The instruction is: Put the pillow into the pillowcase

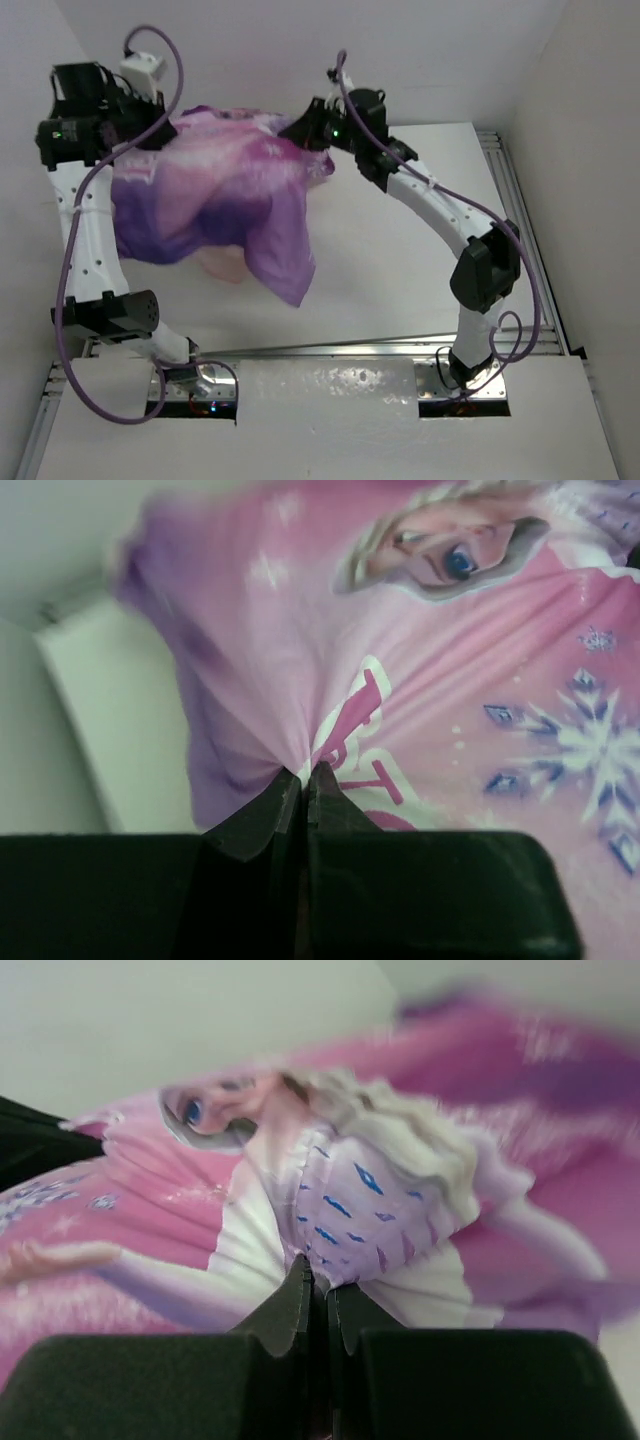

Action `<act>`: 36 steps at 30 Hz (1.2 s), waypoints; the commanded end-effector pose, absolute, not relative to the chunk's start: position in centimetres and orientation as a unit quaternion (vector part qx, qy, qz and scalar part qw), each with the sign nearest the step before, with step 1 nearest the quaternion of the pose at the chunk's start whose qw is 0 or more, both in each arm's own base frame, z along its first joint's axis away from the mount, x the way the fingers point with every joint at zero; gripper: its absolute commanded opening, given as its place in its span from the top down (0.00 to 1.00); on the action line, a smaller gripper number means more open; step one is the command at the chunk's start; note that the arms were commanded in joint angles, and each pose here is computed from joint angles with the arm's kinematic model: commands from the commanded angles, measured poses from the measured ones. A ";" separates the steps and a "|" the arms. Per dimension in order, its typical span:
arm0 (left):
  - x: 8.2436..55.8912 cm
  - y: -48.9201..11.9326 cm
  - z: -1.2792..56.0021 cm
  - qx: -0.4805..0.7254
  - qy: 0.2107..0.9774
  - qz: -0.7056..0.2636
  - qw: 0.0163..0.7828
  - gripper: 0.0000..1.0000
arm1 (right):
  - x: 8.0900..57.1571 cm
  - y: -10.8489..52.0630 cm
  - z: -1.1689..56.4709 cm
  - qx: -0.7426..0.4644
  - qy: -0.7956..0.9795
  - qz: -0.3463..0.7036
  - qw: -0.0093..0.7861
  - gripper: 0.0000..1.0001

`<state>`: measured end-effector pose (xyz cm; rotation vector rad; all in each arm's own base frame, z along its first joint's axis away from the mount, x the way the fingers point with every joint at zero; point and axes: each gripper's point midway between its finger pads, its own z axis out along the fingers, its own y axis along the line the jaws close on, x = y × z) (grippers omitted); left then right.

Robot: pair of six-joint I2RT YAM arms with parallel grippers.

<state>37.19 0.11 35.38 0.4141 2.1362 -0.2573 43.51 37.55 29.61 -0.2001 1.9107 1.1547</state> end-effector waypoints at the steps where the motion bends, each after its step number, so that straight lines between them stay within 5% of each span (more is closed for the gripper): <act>1: 36.1 0.2 44.7 0.155 0.819 -0.064 0.549 1.00 | 44.8 36.3 45.4 -0.088 0.640 0.507 0.571 1.00; 4: 36.1 0.4 48.5 0.151 0.783 -0.043 0.601 1.00 | 45.5 34.8 48.9 -0.076 0.611 0.481 0.624 1.00; 26: 37.6 5.5 44.4 0.154 0.784 0.108 0.591 1.00 | 50.2 38.1 45.5 -0.139 0.598 0.458 0.643 1.00; 30: 36.6 6.3 40.2 0.157 0.812 0.123 0.548 1.00 | 48.7 38.6 39.8 -0.167 0.646 0.445 0.598 1.00; 36: 32.3 9.8 24.0 0.139 0.911 0.159 0.355 1.00 | 43.4 37.5 23.1 -0.162 0.756 0.388 0.501 1.00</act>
